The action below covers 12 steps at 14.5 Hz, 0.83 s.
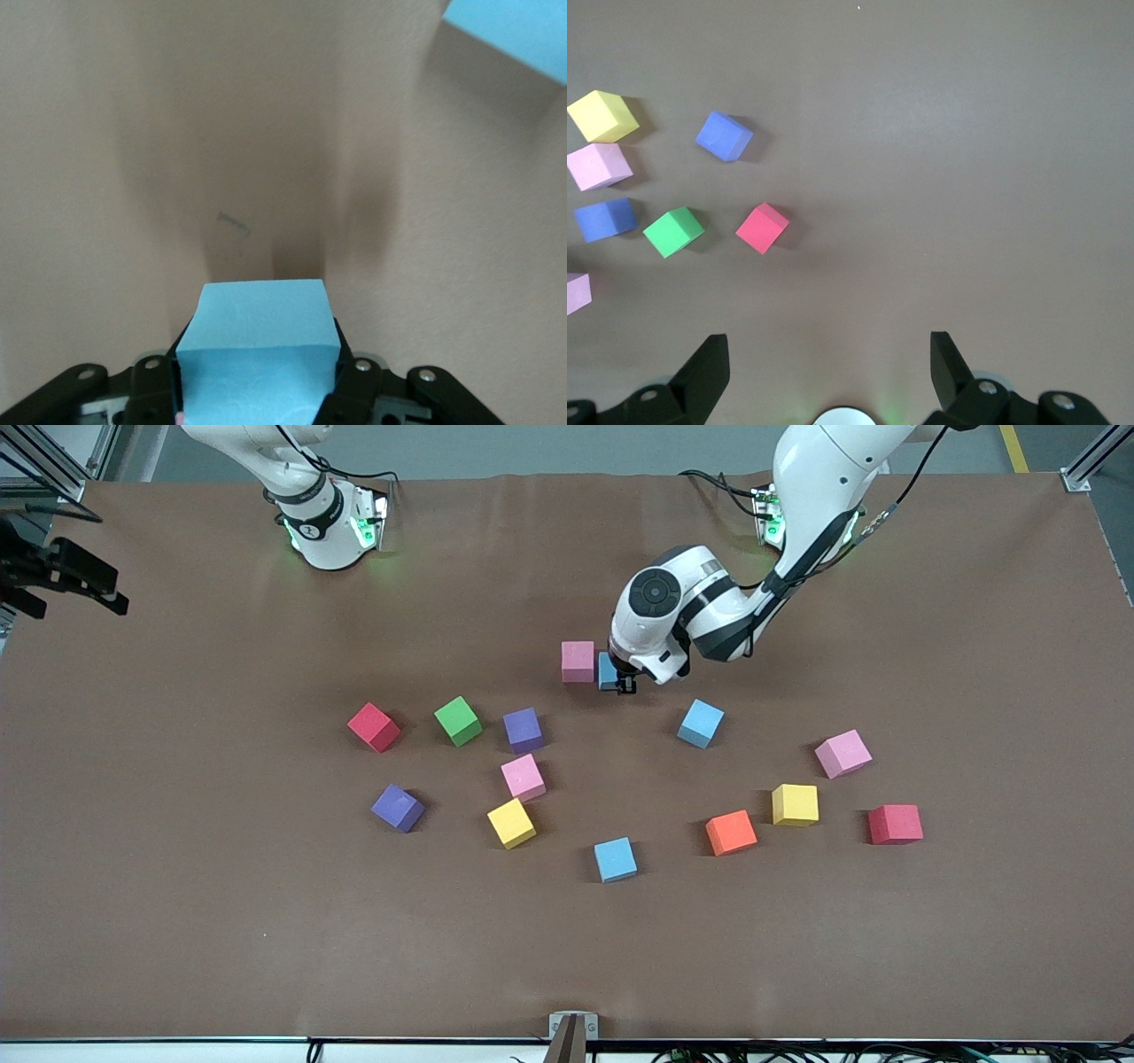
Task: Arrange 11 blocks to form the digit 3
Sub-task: 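Place the light blue cube beside the pink cube and open the left gripper, then reach the right gripper to the purple cube while the left gripper lifts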
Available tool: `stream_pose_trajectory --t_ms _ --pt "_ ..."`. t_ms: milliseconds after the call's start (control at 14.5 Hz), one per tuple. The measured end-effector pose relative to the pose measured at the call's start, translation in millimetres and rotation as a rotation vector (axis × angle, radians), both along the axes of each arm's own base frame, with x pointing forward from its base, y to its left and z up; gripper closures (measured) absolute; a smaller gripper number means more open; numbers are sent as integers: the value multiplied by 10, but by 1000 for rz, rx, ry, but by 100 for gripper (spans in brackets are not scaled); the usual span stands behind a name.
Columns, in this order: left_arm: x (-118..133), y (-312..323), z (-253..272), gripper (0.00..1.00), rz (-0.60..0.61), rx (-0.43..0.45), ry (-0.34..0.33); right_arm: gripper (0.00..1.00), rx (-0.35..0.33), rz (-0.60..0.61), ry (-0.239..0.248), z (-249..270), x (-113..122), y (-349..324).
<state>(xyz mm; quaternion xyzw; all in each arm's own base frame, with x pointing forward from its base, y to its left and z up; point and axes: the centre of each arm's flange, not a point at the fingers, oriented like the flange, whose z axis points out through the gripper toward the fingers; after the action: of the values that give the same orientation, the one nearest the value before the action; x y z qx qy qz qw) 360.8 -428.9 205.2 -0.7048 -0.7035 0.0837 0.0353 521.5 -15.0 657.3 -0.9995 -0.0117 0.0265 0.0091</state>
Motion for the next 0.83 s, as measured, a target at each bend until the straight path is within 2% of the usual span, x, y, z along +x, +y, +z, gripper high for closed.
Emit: stream_pose_trajectory --t_ms 207,413,827 --pt "-26 -18 -4 44 -4 1 1 0 -2 -10 19 -376 304 -57" --pt "-44 -23 -10 44 -7 2 2 0 -2 -17 62 -846 589 -108" --pt "-96 -18 -48 44 -13 5 7 0 6 -111 87 -1098 694 139"
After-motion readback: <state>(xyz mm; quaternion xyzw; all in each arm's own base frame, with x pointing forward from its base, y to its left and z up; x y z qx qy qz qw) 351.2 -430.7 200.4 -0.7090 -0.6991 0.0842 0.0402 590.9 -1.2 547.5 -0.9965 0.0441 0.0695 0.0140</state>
